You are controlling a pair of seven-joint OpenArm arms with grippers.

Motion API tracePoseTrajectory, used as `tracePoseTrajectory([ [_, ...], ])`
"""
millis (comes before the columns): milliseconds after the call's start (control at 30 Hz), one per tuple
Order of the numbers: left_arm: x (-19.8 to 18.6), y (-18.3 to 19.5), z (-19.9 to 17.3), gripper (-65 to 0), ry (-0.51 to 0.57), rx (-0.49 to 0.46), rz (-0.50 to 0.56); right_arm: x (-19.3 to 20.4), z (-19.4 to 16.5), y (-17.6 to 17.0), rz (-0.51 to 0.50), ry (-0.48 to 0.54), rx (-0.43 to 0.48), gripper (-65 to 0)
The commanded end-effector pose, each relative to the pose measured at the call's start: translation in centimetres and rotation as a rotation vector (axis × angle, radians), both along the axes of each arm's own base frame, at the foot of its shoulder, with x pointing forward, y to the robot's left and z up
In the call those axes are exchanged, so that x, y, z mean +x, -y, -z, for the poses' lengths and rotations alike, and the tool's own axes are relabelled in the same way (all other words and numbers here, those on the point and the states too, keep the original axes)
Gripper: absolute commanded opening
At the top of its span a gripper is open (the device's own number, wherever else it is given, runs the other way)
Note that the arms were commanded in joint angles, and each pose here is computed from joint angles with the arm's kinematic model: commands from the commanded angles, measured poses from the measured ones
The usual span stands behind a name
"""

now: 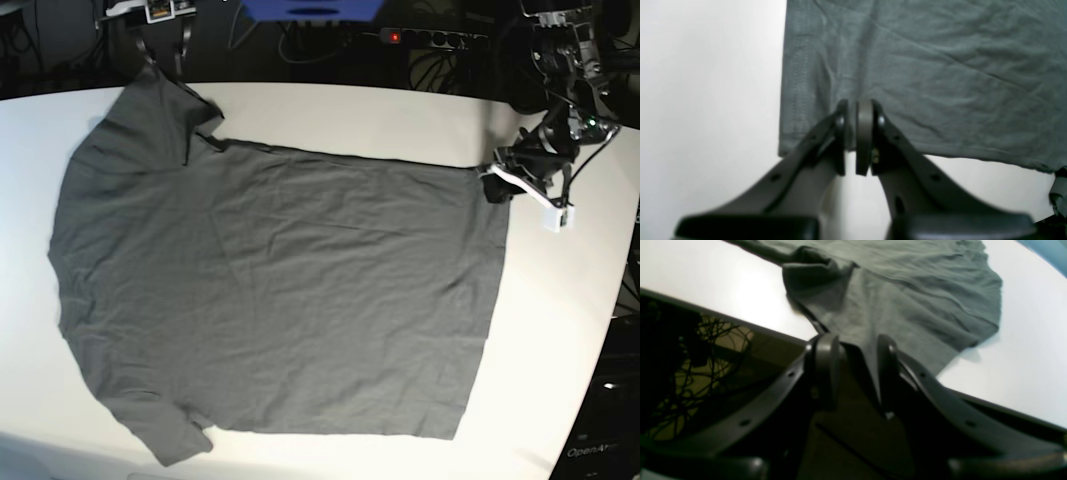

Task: Fold the T-shirt properly
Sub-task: 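Lower the right gripper onto the shirt's shoulder near the collar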

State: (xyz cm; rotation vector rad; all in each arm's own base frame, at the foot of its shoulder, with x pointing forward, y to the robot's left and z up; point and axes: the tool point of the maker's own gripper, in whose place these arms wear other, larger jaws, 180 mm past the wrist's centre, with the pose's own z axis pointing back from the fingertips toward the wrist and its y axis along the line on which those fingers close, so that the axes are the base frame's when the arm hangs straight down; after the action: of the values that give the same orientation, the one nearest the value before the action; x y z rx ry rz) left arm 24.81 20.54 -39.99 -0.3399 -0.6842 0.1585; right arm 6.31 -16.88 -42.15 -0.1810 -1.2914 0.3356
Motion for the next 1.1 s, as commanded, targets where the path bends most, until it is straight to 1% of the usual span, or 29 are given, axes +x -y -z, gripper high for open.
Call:
tracePoseTrajectory([
  [0,0.5,-0.2,-0.8,-60.8,0.032,0.006,0.004,-0.2,-0.5,0.4,0.000,0.022,-0.006,-44.8],
  [233,0.5,-0.2,-0.8,-60.8,0.031,0.006,0.004,0.1,0.3,1.0,-0.006,0.010,-0.010,-44.8],
  [733,0.4,-0.1,-0.7,-60.8,0.029,0.001,0.003,1.2,0.3,1.9,-0.024,0.025,-0.030,-44.8],
  [967,0.4,-0.1,-0.7,-60.8,0.030,0.001,0.000,1.5,0.3,1.9,-0.024,0.030,-0.030,-45.8],
  [1000,0.4,-0.1,-0.7,-60.8,0.030,0.001,0.000,1.5,0.3,1.9,-0.024,0.030,-0.030,-46.6],
  [1067,0.4,-0.1,-0.7,-60.8,0.030,-0.001,0.000,1.5,0.3,1.9,-0.024,0.030,-0.030,-51.8],
])
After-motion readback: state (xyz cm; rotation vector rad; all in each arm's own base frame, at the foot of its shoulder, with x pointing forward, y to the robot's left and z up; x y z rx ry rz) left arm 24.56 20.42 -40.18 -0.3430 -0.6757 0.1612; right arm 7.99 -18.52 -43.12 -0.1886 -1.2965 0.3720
